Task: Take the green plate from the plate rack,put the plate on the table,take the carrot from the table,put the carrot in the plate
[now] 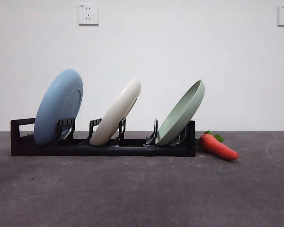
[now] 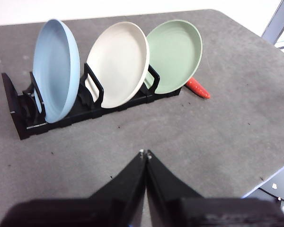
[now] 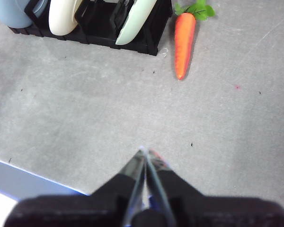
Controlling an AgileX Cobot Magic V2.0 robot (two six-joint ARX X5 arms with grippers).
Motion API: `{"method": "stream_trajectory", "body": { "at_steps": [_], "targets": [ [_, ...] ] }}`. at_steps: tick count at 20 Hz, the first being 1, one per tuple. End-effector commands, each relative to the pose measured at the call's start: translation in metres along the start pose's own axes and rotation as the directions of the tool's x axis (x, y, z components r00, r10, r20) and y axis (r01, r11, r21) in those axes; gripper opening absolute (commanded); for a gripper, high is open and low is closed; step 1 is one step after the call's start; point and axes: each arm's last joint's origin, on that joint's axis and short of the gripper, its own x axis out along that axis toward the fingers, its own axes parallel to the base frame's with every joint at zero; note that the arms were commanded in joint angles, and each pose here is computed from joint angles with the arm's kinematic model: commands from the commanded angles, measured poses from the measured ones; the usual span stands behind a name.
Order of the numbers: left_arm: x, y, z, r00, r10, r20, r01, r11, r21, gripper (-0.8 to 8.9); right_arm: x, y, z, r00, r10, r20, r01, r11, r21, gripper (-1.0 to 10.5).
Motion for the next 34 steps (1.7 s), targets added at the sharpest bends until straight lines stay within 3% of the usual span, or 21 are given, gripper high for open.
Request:
{"method": "stream_trajectory", "body": {
  "at_steps": [1, 2, 3, 4, 6, 12, 19, 26, 34],
  "targets": [
    [0.000, 0.001, 0.000, 1.000, 0.007, -0.005, -0.007, 1.000, -0.015, 3.76, 0.000, 0.000, 0.001, 1.000, 0.001, 0.005, -0.001, 1.000, -0.010, 3.3],
    [0.000, 0.001, 0.000, 1.000, 0.006, -0.004, -0.006, 1.000, -0.026, 5.28, 0.000, 0.000, 0.001, 1.000, 0.001, 0.005, -0.001, 1.000, -0.007, 5.2],
    [0.000, 0.000, 0.000, 1.000, 0.003, -0.003, -0.003, 1.000, -0.025, 5.49, 0.000, 0.000, 0.001, 1.000, 0.000, 0.005, 0.000, 1.000, -0.006, 6.3],
    [0.000, 0.000, 0.000, 1.000, 0.001, -0.003, -0.001, 1.000, -0.025, 5.48, 0.000, 0.000, 0.001, 1.000, 0.000, 0.005, 0.000, 1.000, 0.001, 6.6],
    [0.001, 0.000, 0.001, 1.000, -0.004, 0.008, 0.004, 1.000, -0.029, 5.48, 0.000, 0.000, 0.001, 1.000, -0.001, 0.005, 0.000, 1.000, 0.000, 6.6],
    [0.014, 0.005, 0.026, 0.980, -0.158, 0.119, 0.166, 0.984, -0.063, 5.48, 0.000, 0.000, 0.001, 1.000, 0.000, 0.003, 0.000, 1.000, 0.001, 6.6],
    [0.062, 0.005, 0.056, 0.942, -0.307, 0.139, 0.316, 0.948, -0.048, 5.48, 0.005, -0.001, 0.003, 1.000, 0.001, -0.017, -0.001, 1.000, 0.007, 6.6],
    [0.142, -0.037, 0.096, 0.952, -0.288, 0.103, 0.285, 0.957, 0.043, 5.48, 0.014, -0.004, 0.008, 0.998, 0.003, -0.061, -0.002, 1.000, 0.020, 6.6],
    [0.266, -0.085, 0.136, 0.960, -0.280, 0.012, 0.275, 0.949, 0.153, 5.34, 0.018, -0.006, 0.009, 0.997, 0.000, -0.076, 0.002, 1.000, 0.024, 6.6]
  ]
}}
